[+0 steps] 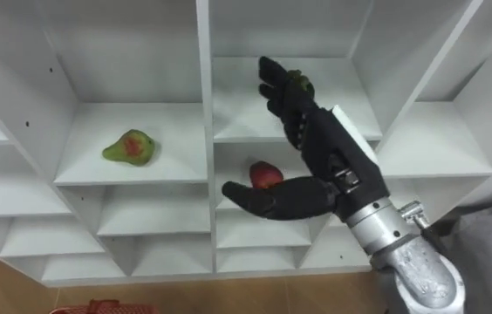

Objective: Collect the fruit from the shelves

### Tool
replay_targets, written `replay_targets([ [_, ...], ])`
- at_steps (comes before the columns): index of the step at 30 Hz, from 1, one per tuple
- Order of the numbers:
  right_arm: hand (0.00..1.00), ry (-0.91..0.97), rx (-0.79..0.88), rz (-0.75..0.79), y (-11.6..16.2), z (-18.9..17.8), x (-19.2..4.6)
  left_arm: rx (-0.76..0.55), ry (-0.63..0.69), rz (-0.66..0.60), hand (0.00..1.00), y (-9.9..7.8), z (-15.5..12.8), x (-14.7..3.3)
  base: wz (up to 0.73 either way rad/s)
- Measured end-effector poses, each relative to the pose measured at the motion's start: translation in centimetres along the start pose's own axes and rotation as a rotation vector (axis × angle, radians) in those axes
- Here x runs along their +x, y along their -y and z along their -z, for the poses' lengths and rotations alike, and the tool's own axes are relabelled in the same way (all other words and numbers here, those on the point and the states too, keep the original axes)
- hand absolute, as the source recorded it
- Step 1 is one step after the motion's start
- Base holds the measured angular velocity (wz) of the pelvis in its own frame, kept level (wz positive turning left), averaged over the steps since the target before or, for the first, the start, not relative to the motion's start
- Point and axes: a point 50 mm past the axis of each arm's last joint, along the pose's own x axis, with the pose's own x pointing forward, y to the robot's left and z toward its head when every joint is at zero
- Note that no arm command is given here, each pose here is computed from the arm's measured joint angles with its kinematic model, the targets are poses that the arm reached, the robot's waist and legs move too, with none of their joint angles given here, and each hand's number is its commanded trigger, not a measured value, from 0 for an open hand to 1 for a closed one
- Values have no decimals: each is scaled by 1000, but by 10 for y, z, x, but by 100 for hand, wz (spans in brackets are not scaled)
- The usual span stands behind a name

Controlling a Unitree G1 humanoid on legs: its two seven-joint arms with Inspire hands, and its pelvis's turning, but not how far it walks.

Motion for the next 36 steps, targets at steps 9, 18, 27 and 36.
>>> replay_targets([
  [9,0,17,-62,153,17,-9,-5,-1,-14,-10,100,0,6,-2,-1],
  [18,0,30,-92,244,24,-13,-5,-4,-26,-34,100,-2,10,-3,0],
  [27,0,44,-93,246,22,-16,1,36,-23,-45,100,0,7,-2,-2],
  [36,0,47,-16,216,17,-7,18,37,-23,-26,100,6,3,-1,3],
])
